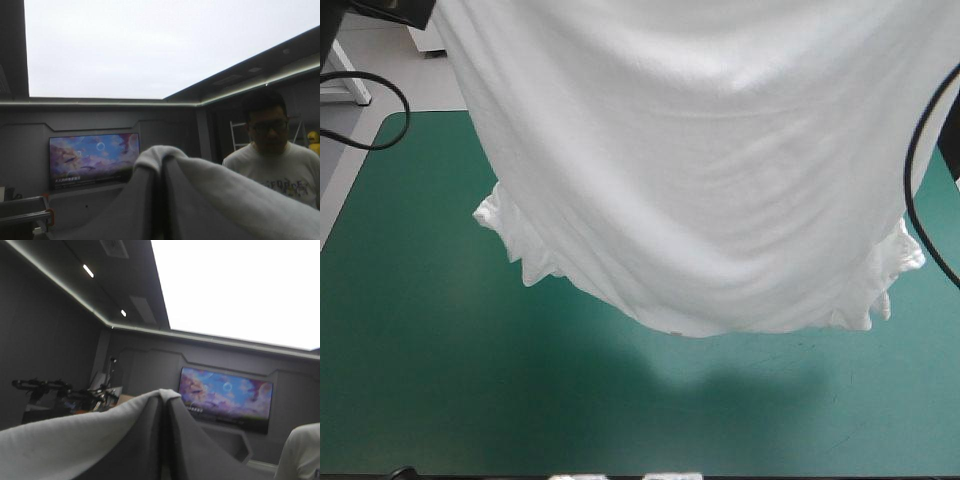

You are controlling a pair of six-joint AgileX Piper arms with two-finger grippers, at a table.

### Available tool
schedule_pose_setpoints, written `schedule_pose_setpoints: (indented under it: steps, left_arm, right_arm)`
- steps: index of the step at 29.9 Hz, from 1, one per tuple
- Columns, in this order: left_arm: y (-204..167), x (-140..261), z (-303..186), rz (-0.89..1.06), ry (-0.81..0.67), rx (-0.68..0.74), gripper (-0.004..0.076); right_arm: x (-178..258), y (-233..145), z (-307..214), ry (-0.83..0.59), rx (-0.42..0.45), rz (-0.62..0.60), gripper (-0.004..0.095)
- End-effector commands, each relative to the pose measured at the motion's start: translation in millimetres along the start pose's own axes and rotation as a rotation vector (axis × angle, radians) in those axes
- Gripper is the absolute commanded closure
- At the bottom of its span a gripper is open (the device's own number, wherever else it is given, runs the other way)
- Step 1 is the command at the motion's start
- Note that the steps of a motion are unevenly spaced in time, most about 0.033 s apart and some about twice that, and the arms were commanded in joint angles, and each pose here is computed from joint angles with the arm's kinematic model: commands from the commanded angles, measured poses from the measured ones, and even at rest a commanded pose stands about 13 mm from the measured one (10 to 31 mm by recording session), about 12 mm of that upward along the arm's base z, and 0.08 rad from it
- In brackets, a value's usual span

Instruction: Fold the cloth

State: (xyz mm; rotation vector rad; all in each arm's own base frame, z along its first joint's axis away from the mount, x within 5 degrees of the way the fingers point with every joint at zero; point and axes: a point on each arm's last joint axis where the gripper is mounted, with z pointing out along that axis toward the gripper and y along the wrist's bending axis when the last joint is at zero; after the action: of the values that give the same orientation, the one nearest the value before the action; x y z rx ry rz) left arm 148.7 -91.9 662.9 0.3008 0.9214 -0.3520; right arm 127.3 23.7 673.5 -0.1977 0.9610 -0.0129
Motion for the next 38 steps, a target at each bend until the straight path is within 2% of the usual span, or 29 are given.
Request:
schedule_pose_setpoints:
  steps: [1, 5, 9, 12, 17, 20, 23, 27, 34, 38]
  left_arm:
    - [-3, 8, 10, 0.043, 0.002, 0.000, 0.0734]
    - [-6, 46, 37, 0.171, 0.071, -0.027, 0.0734]
    - [17, 86, 63, 0.051, 0.067, -0.100, 0.0734]
    - [46, 113, 78, 0.070, 0.027, -0.147, 0.0734]
    - [65, 123, 95, 0.045, -0.082, -0.156, 0.0734]
    - [67, 118, 104, 0.058, -0.131, -0.157, 0.0734]
    - [71, 128, 110, 0.053, -0.085, -0.185, 0.0734]
    - [78, 163, 117, 0.057, 0.077, -0.237, 0.0734]
    - [87, 253, 130, 0.025, 0.360, -0.296, 0.0734]
    - [87, 300, 130, -0.038, 0.489, -0.306, 0.0734]
  right_arm:
    - [26, 5, 21, 0.057, -0.012, 0.041, 0.0919]
    - [68, 12, 51, 0.124, -0.027, 0.062, 0.0919]
    - [100, 16, 85, 0.033, 0.006, 0.066, 0.0919]
    - [118, 18, 102, -0.029, 0.027, 0.066, 0.0919]
    - [125, 18, 122, -0.136, 0.055, 0.055, 0.0919]
    - [122, 18, 130, -0.121, 0.045, 0.057, 0.0919]
    - [126, 20, 135, -0.050, 0.022, 0.057, 0.0919]
    - [159, 27, 145, 0.104, -0.014, 0.086, 0.0919]
    - [269, 48, 165, 0.439, -0.066, 0.116, 0.0919]
    - [332, 58, 167, 0.611, -0.057, 0.115, 0.0919]
